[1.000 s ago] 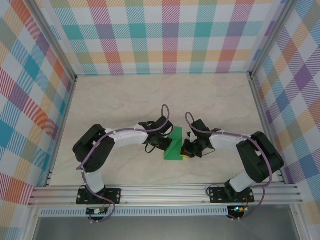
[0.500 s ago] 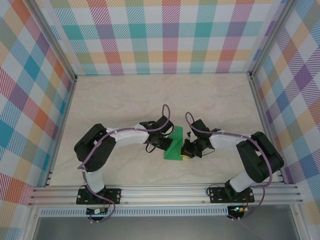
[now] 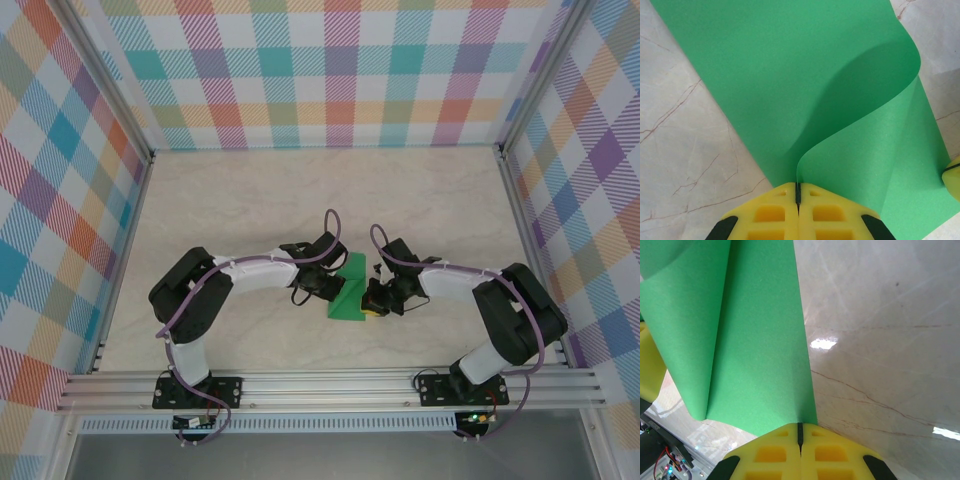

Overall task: Fold a paper plane with a square sheet of paper (fold left side to right side)
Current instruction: Fold the triangle a second time at the center of the table.

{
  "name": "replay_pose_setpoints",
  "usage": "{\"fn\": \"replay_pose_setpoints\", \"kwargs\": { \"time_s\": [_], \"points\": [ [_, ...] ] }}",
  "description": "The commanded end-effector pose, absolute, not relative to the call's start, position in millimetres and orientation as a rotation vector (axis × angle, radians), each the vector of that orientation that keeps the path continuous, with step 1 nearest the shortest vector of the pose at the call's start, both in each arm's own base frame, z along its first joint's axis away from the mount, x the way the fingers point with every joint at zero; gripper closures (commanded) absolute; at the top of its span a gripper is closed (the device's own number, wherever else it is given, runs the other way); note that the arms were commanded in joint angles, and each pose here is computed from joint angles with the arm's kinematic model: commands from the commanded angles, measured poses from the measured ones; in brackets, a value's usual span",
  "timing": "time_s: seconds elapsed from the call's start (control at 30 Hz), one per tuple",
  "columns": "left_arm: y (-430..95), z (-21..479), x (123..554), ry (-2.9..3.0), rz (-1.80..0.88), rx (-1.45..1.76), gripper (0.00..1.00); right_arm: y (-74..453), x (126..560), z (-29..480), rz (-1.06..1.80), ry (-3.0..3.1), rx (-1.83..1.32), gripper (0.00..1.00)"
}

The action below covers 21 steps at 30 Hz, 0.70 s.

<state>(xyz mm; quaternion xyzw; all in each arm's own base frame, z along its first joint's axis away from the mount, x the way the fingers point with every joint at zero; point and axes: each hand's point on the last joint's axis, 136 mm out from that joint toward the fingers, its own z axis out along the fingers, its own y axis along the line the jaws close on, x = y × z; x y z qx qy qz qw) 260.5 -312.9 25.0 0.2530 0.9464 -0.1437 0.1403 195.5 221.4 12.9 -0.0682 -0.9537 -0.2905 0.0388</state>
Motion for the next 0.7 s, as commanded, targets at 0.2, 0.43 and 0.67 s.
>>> {"fn": "replay_pose_setpoints", "kwargs": {
  "time_s": [0.2, 0.43, 0.67],
  "points": [
    [-301, 8, 255, 2.788, -0.370, 0.754, 1.00, 231, 206, 30, -0.962, -2.948, -0.165, 0.94],
    [-297, 7, 252, 2.792, -0.368, 0.749, 1.00, 233, 224, 68, -1.070, -3.025, -0.160, 0.95],
    [-298, 8, 251, 2.788, -0.380, 0.747, 1.00, 256, 243, 72, -1.225, -2.958, -0.208, 1.00]
  ]
}}
